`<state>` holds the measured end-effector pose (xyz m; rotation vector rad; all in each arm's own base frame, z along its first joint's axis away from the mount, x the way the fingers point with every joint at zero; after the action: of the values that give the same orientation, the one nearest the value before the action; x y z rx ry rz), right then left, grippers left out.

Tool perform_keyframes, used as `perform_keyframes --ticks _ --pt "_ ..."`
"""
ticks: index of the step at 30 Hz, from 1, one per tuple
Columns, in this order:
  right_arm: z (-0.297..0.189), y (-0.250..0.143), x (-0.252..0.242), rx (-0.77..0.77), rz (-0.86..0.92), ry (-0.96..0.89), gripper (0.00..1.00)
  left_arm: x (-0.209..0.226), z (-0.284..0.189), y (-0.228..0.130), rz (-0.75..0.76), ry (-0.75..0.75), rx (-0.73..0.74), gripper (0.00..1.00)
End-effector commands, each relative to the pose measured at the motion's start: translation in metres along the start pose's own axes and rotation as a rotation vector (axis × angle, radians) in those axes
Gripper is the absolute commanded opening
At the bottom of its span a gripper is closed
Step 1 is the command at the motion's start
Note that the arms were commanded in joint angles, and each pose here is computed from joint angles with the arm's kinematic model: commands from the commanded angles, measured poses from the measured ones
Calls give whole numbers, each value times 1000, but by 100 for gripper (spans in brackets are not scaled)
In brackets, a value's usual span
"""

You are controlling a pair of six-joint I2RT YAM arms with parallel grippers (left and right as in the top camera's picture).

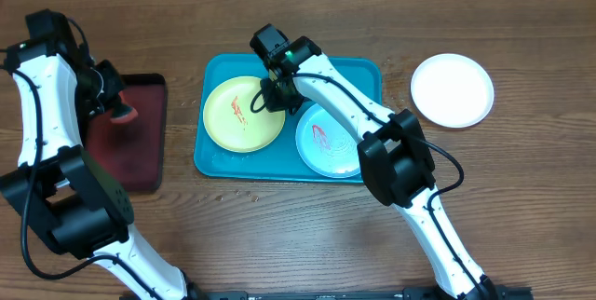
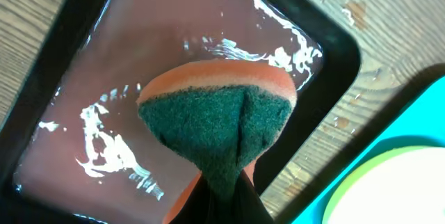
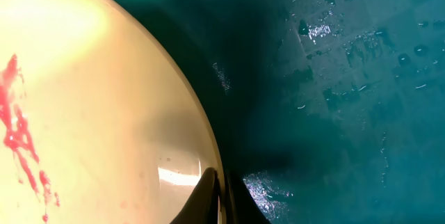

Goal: Clean dirty plates on tray and stack at the side
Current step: 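Dip and rub the left-held sponge in the pink water, then hold the yellow plate with the right gripper and scrub it with the sponge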

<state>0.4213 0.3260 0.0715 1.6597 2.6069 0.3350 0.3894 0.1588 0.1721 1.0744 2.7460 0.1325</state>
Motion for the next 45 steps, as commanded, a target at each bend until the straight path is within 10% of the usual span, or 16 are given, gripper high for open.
perform_keyframes --ticks 1,15,45 --pt "30 -17 -8 81 31 -38 4 -5 -8 -4 38 -49 8 4" --pt "29 -21 20 128 63 204 4 -71 -27 -50 238 -251 105 4" --pt "24 -28 -12 158 94 -20 4 -171 54 -158 482 -171 291 4"
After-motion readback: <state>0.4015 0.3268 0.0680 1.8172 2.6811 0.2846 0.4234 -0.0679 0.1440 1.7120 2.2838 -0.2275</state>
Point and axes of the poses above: each gripper's point midway between its finger pads, its own z axis out along the fingers, its own x axis along the line the jaws close on, y = z × x, the point moved 6 cm from there along -z, back along the fingers, and after that the axes turned 10 degrees about -z, right-handed, at the moved point
